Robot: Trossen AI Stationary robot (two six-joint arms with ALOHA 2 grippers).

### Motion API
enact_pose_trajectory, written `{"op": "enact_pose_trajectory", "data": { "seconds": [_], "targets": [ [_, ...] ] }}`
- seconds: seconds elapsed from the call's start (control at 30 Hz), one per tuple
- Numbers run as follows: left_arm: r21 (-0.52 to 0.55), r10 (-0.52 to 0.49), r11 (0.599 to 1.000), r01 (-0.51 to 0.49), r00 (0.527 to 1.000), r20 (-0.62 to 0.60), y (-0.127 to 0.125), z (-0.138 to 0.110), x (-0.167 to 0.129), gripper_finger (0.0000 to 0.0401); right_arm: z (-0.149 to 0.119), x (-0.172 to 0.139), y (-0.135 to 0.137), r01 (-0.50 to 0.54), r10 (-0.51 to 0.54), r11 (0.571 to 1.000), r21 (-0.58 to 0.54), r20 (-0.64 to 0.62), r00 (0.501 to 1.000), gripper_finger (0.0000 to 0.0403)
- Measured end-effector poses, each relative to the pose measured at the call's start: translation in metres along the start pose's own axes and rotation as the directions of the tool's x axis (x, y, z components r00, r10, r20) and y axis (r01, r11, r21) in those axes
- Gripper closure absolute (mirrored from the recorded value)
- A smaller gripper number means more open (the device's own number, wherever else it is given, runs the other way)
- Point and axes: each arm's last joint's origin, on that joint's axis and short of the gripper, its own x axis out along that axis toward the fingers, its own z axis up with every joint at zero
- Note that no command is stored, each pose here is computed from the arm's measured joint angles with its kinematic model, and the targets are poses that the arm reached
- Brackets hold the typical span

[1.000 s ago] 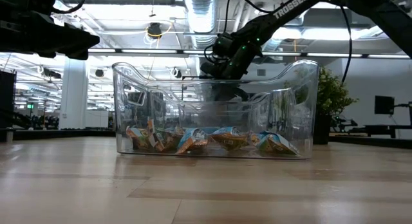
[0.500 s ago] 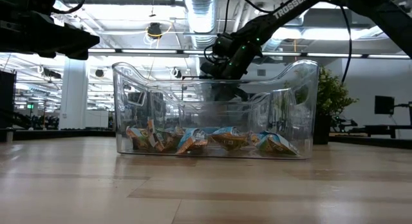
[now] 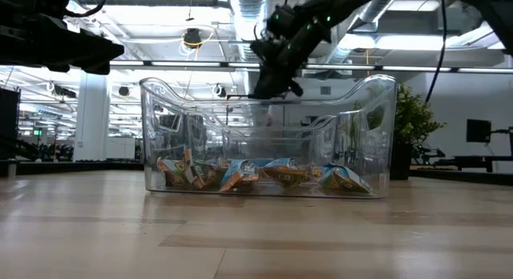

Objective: Pick and place Granola Bars by type
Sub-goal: Return to Home Position

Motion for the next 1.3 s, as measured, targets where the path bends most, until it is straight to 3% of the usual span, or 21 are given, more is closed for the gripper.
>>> {"op": "enact_pose_trajectory", "data": {
  "seconds": [0.2, 0.33, 0.87, 1.13, 1.3],
  "targets": [
    [0.0, 0.0, 1.0, 0.0, 1.0, 0.0, 0.0, 0.0, 0.0, 0.0287, 0.0, -0.031, 0.032, -0.053, 0.062, 0.994, -0.094, 0.095, 0.994, 0.0315],
    [0.0, 0.001, 1.0, -0.001, 1.0, 0.0, 0.0, 0.0, 0.0, 0.0287, -0.015, -0.052, 0.05, -0.089, 0.109, 0.986, -0.141, 0.143, 0.984, 0.0315],
    [0.0, 0.002, 1.0, -0.002, 1.0, -0.001, 0.0, 0.0, 0.0, 0.0287, -0.127, -0.13, 0.087, -0.231, 0.298, 0.924, -0.305, 0.194, 0.935, 0.0315],
    [0.0, 0.002, 1.0, -0.002, 1.0, 0.0, 0.0, 0.0, 0.0, 0.0287, -0.183, -0.151, 0.093, -0.315, 0.409, 0.864, -0.392, 0.184, 0.894, 0.0315],
    [0.0, 0.002, 1.0, -0.002, 1.0, 0.0, 0.0, 0.0, 0.0, 0.0287, -0.215, -0.156, 0.091, -0.379, 0.472, 0.841, -0.387, 0.18, 0.863, 0.0315]
  ]
}}
